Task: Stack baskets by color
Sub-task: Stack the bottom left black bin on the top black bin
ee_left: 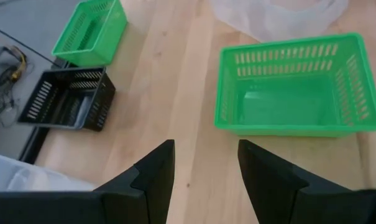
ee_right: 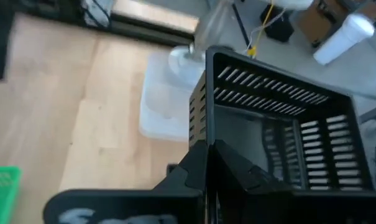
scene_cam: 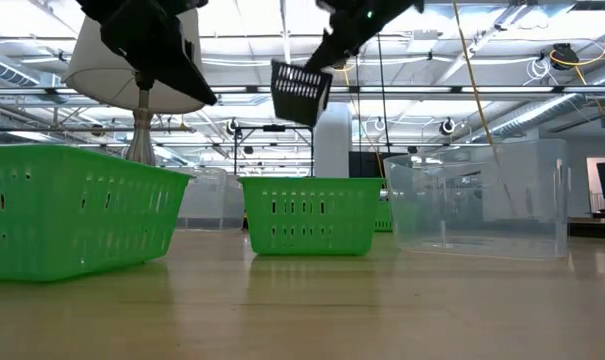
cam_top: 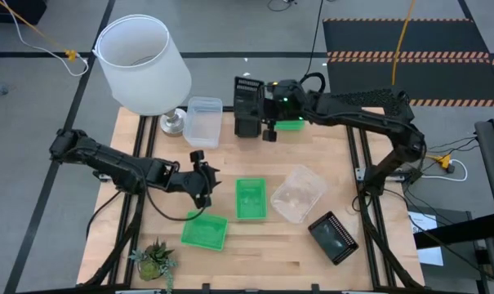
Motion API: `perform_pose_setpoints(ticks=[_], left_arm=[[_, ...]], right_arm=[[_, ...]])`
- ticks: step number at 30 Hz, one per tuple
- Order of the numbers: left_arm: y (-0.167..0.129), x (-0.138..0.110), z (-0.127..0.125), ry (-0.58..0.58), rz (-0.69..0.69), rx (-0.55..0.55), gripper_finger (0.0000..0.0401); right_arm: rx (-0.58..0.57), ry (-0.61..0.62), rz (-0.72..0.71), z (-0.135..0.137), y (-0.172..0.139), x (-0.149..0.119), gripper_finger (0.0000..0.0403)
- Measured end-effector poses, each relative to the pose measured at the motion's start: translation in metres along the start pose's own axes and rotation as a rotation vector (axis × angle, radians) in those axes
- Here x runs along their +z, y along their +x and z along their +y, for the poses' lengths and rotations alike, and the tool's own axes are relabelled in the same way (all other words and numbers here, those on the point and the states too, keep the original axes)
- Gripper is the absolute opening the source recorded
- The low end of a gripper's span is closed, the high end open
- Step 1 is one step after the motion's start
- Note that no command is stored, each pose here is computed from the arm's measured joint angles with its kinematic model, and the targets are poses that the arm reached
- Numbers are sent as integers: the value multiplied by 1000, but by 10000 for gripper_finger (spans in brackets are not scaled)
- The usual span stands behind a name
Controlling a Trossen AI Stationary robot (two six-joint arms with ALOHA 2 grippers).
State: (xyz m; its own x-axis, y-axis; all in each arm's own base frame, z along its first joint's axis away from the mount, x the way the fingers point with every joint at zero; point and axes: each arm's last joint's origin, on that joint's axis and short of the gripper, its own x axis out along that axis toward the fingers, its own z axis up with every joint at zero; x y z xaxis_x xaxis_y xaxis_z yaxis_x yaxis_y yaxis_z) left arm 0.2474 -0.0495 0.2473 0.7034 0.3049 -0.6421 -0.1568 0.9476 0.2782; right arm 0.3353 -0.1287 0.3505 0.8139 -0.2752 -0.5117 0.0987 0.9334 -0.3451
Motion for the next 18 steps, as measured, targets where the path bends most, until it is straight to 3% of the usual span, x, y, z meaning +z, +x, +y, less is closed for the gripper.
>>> perform_pose_setpoints(ticks=[10,18], left_arm=[[1,0,2,-25,5,-13,179],[1,0,2,-27,6,-13,179]], right_arm=[[51,-7,131,-2,63,-35,9],[85,-40,203,3,95,-56,9]])
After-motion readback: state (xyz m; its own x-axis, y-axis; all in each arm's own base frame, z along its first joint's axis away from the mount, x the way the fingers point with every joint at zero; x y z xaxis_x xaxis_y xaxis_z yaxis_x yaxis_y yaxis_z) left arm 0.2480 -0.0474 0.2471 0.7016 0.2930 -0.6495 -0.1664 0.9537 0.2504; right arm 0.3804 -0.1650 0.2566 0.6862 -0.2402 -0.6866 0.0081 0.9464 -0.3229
